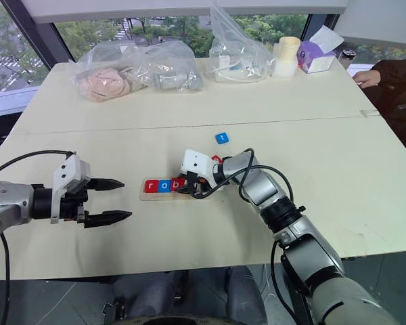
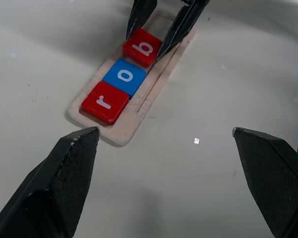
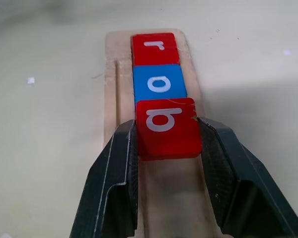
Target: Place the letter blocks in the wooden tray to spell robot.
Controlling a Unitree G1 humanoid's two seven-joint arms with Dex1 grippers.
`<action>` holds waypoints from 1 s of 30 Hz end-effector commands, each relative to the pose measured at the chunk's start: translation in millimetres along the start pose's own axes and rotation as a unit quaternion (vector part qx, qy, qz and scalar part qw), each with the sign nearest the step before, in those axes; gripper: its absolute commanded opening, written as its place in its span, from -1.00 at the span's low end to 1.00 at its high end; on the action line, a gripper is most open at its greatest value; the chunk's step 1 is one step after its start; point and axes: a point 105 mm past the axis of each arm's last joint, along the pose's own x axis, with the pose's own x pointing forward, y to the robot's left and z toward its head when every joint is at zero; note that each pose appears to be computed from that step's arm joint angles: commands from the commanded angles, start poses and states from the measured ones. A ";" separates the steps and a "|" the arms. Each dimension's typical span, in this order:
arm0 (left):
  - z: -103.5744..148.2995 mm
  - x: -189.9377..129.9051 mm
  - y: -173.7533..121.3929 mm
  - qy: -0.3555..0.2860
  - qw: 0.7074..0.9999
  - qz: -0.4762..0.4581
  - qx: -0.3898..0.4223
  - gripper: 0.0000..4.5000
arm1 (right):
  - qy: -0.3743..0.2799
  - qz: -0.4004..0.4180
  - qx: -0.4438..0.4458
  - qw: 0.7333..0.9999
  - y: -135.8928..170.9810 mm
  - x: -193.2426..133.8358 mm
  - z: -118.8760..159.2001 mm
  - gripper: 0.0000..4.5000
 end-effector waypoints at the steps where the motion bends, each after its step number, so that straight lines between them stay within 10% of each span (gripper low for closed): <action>1: 4.5 -0.1 1.1 -0.003 1.000 0.005 0.014 1.00 | -0.017 0.000 -0.026 1.000 -4.1 1.3 16.5 -0.48; 9: 4.5 0.7 2.5 -0.004 1.000 0.007 0.016 1.00 | -0.016 -0.005 -0.044 0.999 -4.2 0.7 15.9 0.99; 25: 3.3 8.1 5.3 -0.005 1.000 0.005 0.022 1.00 | -0.030 0.000 -0.016 0.999 -1.4 4.2 11.9 0.99; 30: 2.8 8.9 4.9 -0.004 1.000 0.005 0.024 1.00 | -0.027 0.003 -0.010 1.000 -1.0 9.4 6.0 0.16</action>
